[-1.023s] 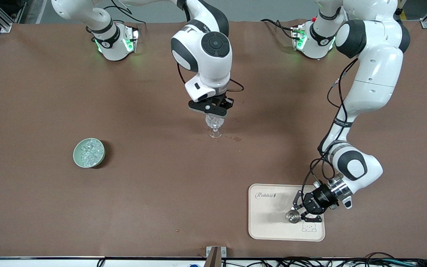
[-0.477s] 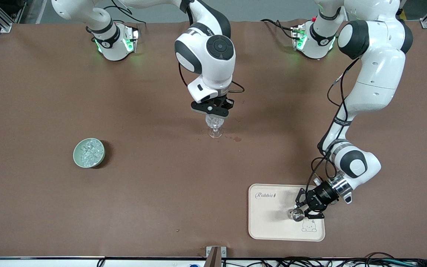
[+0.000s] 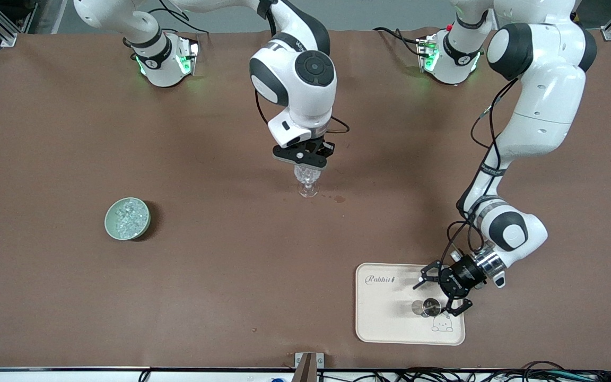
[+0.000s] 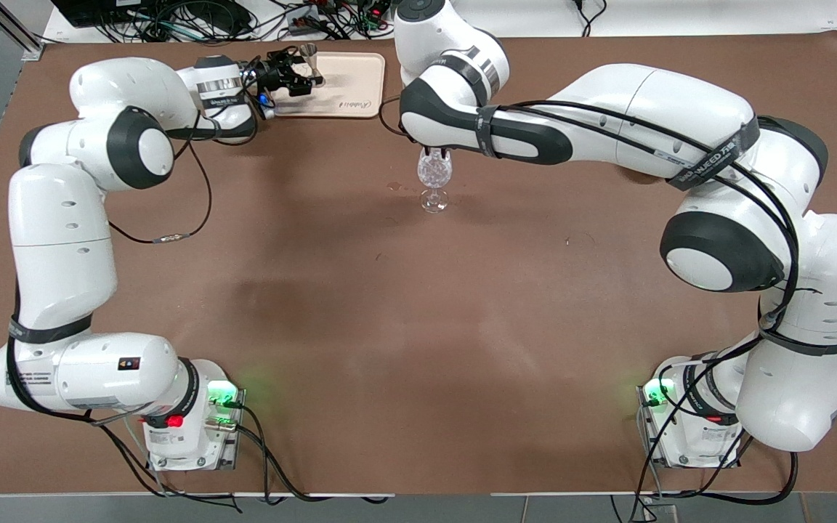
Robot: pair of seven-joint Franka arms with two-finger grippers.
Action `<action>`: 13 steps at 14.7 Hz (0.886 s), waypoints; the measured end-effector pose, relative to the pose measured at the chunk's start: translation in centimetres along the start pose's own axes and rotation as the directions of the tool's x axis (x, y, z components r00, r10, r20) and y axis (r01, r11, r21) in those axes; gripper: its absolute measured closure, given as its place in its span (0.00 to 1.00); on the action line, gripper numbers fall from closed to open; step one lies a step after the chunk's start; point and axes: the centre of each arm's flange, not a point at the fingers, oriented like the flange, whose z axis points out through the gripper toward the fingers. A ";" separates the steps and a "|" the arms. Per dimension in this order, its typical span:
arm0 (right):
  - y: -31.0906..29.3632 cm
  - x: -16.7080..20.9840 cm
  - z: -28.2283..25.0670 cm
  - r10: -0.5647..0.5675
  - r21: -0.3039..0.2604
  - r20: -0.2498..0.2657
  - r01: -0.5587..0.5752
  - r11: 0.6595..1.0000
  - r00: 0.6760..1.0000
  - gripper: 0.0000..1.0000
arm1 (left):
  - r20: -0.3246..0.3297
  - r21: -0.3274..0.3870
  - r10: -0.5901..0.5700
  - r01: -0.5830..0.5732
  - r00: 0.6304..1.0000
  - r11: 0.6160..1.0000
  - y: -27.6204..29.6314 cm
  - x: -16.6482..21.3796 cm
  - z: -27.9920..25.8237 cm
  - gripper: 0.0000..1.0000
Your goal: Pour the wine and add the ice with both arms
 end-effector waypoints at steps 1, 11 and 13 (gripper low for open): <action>0.0 0.0 0.0 0.000 0.000 0.000 0.000 1.000 1.000 0.46 | -0.005 0.001 0.000 0.000 1.000 1.000 -0.2 -0.3 -0.5 0.00; 4.7 6.1 -7.9 0.094 0.042 -0.085 -0.091 0.995 0.992 0.00 | -0.177 0.168 0.409 -0.382 0.895 0.909 0.9 -7.3 -6.5 0.00; 9.5 10.1 -12.8 0.140 0.069 -0.142 -0.131 0.989 0.980 0.00 | -0.227 0.248 0.544 -0.492 0.808 0.834 1.7 -9.5 -8.0 0.00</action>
